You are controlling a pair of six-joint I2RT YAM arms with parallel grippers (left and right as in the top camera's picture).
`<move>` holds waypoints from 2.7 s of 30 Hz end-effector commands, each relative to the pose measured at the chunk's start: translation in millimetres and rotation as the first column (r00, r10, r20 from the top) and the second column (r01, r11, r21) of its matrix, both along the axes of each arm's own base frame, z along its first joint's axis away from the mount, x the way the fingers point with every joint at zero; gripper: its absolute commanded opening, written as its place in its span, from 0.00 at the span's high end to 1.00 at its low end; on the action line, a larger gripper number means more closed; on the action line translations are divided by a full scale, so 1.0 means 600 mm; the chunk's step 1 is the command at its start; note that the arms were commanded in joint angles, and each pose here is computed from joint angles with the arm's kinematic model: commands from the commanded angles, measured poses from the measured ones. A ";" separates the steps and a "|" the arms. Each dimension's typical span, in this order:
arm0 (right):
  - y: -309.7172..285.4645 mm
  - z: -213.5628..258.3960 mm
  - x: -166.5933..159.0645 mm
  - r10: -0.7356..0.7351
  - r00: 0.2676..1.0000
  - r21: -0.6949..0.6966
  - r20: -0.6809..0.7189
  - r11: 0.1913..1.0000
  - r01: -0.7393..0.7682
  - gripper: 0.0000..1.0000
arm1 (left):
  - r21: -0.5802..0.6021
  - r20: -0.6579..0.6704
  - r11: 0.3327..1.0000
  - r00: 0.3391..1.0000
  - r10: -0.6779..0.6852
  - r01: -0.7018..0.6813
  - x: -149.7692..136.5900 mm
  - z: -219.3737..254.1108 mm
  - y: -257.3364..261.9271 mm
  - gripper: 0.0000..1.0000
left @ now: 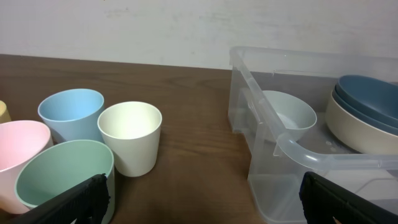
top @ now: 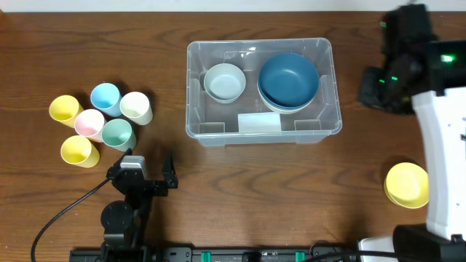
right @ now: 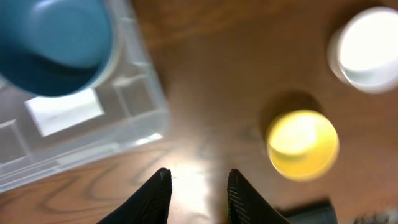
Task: Pack container
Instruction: 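Release the grey bowl and move the right gripper to the yellow bowl, then grasp the rim of the yellow bowl with the right gripper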
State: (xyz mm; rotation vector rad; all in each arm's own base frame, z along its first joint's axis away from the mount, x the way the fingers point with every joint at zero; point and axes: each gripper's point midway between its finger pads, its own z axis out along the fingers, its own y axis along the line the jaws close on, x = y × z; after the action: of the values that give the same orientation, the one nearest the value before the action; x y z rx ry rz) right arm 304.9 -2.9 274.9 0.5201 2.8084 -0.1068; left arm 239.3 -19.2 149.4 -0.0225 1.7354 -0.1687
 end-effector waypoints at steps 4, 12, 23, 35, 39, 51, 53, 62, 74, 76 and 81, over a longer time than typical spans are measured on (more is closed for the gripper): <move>-0.082 0.011 -0.091 -0.238 0.971 -0.021 0.034 0.971 0.239 0.67 | 0.008 -0.038 1.000 0.999 -0.008 0.009 -0.002 -0.022 -0.001 0.02; -0.134 -0.096 -0.188 -0.453 0.889 0.027 0.064 0.891 0.452 0.67 | 0.008 -0.038 1.000 0.999 -0.008 0.008 -0.002 -0.022 -0.001 0.02; -0.138 -0.289 -0.220 -0.523 0.852 0.070 -0.032 0.849 0.524 0.66 | 0.008 -0.038 1.000 0.999 -0.008 0.008 -0.002 -0.022 -0.001 0.02; -0.159 -0.355 -0.155 -0.465 0.885 0.075 0.005 0.883 0.464 0.59 | 0.008 -0.038 1.000 0.999 -0.008 0.008 -0.002 -0.022 -0.001 0.02; -0.165 -0.373 -0.145 -0.462 0.887 0.068 -0.010 0.884 0.462 0.59 | 0.008 -0.038 1.000 0.999 -0.008 0.009 -0.002 -0.022 -0.001 0.02; -0.182 -0.402 -0.144 -0.475 0.879 0.037 -0.053 0.878 0.477 0.64 | 0.008 -0.038 1.000 0.999 -0.008 0.008 -0.002 -0.022 -0.001 0.02; -0.188 -0.402 -0.146 -0.480 0.876 0.034 -0.052 0.875 0.482 0.66 | 0.008 -0.038 1.000 0.999 -0.008 0.009 -0.002 -0.022 -0.001 0.02; -0.199 -0.406 -0.154 -0.494 0.868 0.031 -0.057 0.868 0.496 0.79 | 0.008 -0.038 1.000 0.999 -0.008 0.009 -0.002 -0.022 -0.001 0.02; -0.195 -0.419 -0.158 -0.490 0.870 0.038 -0.055 0.870 0.492 0.84 | 0.008 -0.038 1.000 0.999 -0.008 0.009 -0.002 -0.022 -0.001 0.02; -0.193 -0.426 -0.161 -0.490 0.870 0.038 -0.056 0.870 0.492 0.84 | 0.008 -0.038 1.000 0.999 -0.008 0.008 -0.002 -0.022 -0.001 0.02; -0.193 -0.429 -0.160 -0.489 0.871 0.039 -0.048 0.870 0.491 0.89 | 0.008 -0.038 1.000 0.999 -0.008 0.009 -0.002 -0.022 -0.001 0.02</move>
State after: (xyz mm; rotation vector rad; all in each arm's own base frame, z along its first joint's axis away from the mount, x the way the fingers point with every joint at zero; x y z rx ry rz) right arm 211.1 -116.6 20.0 1.2502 2.6443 -0.1380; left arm 239.2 -19.2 149.5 -0.0225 1.7354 -0.1687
